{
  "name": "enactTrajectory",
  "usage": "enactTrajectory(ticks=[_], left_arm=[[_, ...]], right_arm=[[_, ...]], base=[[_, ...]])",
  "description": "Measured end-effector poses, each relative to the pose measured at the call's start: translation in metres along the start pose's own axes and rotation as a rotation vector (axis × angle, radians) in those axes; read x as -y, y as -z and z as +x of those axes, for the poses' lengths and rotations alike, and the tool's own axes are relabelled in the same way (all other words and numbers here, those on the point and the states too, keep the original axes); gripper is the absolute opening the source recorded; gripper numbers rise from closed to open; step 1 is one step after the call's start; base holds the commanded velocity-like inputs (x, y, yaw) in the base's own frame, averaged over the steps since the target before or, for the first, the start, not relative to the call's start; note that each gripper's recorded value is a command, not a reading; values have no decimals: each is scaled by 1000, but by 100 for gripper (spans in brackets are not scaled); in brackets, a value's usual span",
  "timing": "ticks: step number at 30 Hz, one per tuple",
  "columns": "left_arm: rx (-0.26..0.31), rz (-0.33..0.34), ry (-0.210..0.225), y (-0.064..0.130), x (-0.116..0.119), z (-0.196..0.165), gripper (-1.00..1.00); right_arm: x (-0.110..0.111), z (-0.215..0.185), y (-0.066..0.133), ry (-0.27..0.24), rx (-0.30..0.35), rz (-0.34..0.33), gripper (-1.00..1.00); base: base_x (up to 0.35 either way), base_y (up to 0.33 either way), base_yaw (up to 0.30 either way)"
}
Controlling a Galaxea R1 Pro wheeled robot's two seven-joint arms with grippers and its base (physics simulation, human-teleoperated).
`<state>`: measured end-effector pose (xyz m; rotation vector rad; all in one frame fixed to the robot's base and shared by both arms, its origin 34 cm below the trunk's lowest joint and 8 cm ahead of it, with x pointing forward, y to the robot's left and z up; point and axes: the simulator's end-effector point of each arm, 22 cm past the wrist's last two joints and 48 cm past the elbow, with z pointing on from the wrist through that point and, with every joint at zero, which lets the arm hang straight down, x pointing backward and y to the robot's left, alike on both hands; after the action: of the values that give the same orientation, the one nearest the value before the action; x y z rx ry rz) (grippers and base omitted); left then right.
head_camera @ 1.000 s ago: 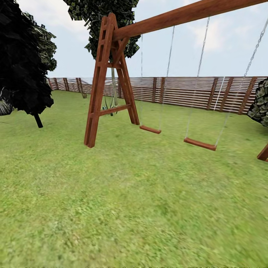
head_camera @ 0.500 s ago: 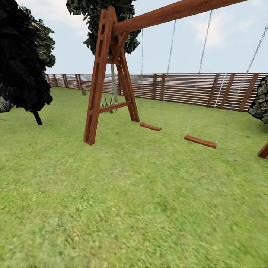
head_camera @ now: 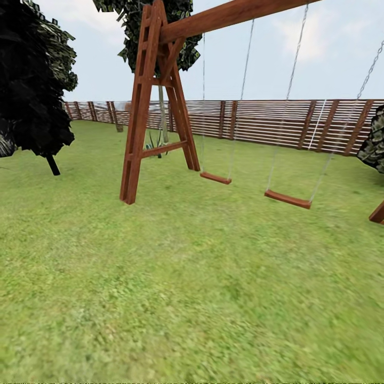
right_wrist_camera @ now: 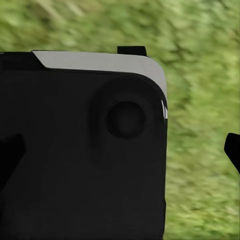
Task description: Take the three Easter eggs out of the wicker basket on the lawn in the garden, then place them on the lawn next to a single tree (choose any tree) so that all three eggs are next to the same tree and none are left in the basket.
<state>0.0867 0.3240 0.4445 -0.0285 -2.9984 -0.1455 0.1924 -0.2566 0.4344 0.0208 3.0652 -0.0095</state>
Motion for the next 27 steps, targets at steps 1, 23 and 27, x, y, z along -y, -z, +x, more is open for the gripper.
enactTrajectory(ticks=[1,23,27], left_arm=[[-2,0,0,0,0,1,100],[-37,0,-4,0,0,14,100],[-43,1,-4,0,0,16,100]], right_arm=[[0,1,0,0,-2,0,100],[0,13,-1,3,-27,5,100],[-1,16,0,2,-27,3,100]], base=[[0,0,0],[0,0,0],[0,0,0]])
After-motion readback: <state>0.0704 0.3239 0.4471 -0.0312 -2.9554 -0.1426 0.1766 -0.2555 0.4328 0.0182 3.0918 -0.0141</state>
